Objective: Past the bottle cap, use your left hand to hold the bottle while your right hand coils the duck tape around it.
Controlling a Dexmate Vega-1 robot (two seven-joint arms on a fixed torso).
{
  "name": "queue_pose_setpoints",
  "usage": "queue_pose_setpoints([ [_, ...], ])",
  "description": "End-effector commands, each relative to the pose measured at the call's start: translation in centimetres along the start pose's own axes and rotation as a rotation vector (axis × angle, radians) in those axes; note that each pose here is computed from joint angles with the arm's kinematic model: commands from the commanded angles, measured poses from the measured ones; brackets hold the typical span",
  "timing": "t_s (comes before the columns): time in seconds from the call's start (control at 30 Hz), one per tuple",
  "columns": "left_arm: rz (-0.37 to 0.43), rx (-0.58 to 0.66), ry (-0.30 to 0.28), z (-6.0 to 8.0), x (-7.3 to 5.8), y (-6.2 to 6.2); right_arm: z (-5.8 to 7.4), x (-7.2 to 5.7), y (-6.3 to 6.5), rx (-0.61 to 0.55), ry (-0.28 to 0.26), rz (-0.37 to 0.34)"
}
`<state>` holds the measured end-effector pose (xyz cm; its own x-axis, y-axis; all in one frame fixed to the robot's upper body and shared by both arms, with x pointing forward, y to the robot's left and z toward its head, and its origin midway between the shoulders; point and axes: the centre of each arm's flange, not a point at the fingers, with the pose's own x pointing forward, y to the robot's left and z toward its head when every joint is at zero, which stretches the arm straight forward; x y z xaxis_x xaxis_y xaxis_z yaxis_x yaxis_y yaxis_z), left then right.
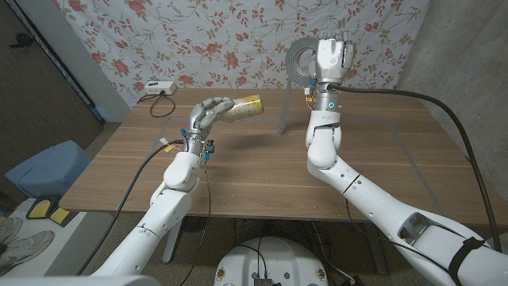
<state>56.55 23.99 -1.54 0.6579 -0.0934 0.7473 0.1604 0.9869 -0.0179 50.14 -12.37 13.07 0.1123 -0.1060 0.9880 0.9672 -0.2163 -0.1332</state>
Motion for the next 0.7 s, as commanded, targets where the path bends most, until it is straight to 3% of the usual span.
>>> queue_pose_setpoints([
  [0.03, -0.029, 0.004, 0.0, -0.2, 0.6, -0.8, 2.8, 2.4, -2.5, -0.094, 0.054, 0.023],
  [0.3, -0.039, 0.013, 0.005, -0.3, 1.2, -1.6, 4.2, 3.4, -4.8, -0.125, 0.099, 0.03],
  [0.7, -0.038, 0.057, 0.019, -2.0, 2.1, -3.9, 7.0, 4.8, -7.9, -0.175, 0.141, 0.058],
])
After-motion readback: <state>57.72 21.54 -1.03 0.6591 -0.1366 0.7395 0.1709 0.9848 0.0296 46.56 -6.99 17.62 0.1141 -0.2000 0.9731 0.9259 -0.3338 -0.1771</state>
